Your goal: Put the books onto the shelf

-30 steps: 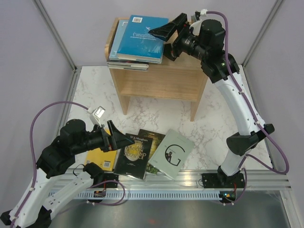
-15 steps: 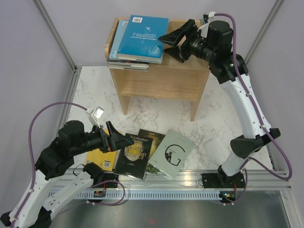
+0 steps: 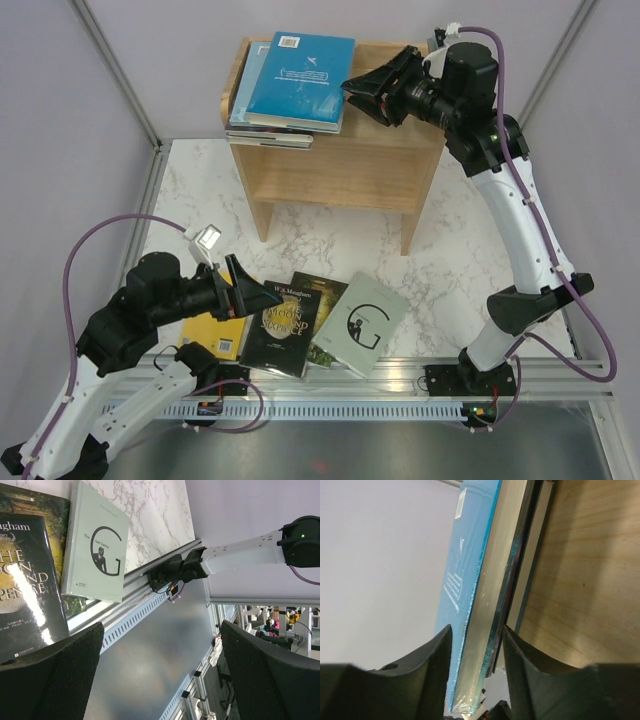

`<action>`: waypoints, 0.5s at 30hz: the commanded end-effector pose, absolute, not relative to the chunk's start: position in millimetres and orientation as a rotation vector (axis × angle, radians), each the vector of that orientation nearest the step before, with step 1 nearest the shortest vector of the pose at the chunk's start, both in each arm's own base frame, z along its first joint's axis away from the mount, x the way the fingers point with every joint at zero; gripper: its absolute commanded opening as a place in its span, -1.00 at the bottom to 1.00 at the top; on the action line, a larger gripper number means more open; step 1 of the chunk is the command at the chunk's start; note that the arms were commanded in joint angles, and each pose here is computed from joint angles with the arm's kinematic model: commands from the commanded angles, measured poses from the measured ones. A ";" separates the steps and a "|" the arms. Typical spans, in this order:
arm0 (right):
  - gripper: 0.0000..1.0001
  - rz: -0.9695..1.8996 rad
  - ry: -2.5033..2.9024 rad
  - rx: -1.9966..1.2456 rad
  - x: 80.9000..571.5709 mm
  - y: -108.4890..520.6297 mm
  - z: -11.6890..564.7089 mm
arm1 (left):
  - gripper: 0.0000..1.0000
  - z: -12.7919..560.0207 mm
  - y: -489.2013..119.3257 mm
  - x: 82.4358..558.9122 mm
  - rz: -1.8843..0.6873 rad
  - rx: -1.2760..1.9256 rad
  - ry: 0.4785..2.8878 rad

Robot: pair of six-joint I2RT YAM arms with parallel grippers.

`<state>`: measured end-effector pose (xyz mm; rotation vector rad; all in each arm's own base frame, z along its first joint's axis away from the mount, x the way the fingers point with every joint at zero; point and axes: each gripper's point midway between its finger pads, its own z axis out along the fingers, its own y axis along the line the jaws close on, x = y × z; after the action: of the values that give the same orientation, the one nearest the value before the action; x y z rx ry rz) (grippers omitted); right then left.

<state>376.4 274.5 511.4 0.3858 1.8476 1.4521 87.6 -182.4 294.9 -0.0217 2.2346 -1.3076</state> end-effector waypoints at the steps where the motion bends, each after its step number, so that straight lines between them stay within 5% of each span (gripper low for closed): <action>1: -0.22 1.482 1.843 0.377 378.2 279.0 514.6 | 1.00 294.8 -183.6 89.1 -1.297 0.016 2.229; 6: -0.50 1.499 1.844 0.381 382.5 283.2 514.5 | 1.00 293.8 -183.8 90.1 -1.291 0.020 2.232; 15: -0.68 1.534 1.833 0.375 385.3 295.9 519.9 | 0.99 291.9 -185.4 92.9 -1.281 0.029 2.240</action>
<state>387.2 282.2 515.2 0.4066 1.8331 1.4913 90.0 -184.2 292.1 -0.0249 2.2523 -1.2995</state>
